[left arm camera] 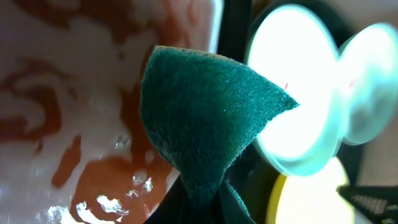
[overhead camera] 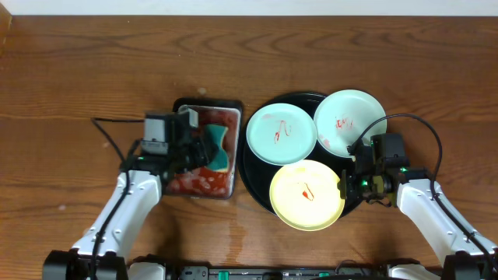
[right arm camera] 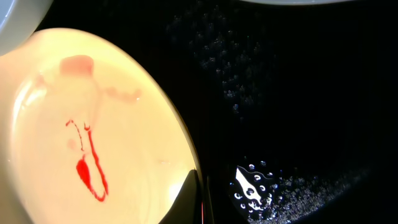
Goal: Clean dirty plates on tray and stack at the side
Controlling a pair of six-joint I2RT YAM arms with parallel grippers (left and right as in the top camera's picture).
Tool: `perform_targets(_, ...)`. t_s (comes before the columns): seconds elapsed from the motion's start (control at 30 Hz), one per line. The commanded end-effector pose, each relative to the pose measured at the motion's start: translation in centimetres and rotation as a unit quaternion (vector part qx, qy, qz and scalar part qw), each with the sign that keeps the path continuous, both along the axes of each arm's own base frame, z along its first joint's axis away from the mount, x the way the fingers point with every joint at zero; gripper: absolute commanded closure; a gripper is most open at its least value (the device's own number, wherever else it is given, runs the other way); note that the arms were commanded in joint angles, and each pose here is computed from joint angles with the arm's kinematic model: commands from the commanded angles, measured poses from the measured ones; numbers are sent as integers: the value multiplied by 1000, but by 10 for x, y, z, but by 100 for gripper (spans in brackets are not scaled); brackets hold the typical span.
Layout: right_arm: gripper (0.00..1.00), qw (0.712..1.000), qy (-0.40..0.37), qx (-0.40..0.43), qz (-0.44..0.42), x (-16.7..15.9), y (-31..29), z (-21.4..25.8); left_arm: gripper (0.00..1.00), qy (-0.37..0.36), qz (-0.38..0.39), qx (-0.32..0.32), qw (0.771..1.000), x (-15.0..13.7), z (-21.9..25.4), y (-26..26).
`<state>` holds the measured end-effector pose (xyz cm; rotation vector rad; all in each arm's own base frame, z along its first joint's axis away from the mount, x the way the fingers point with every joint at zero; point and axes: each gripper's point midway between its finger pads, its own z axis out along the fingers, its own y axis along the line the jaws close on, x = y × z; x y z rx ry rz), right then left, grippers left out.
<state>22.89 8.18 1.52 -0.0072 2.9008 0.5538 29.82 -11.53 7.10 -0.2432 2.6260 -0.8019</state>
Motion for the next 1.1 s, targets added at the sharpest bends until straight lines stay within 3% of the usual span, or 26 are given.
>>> perform_targets(0.0,99,1000,8,1,-6,-2,-2,-3,93,-5,-5,68,998,-2,-10,7)
perform_targets(0.1,98,1000,8,1,-6,-2,-2,-3,93,-14,-30,90,995,-2,-2,1)
perform_targets(0.17,83,1000,8,1,-7,-2,-2,-3,93,-17,-29,102,994,3,6,1)
perform_targets(0.27,82,1000,8,1,-7,-2,-2,-3,93,-21,-34,98,994,7,19,-4)
perform_targets(0.47,85,1000,16,6,-5,-6,0,-3,93,-27,-77,77,994,-2,27,-32)
perform_targets(0.67,99,1000,23,7,-5,-10,0,-5,93,-45,-138,71,987,-18,30,-71)
perform_targets(1.07,99,1000,24,7,-5,-11,0,-5,92,-65,-155,-34,985,-42,55,-168)
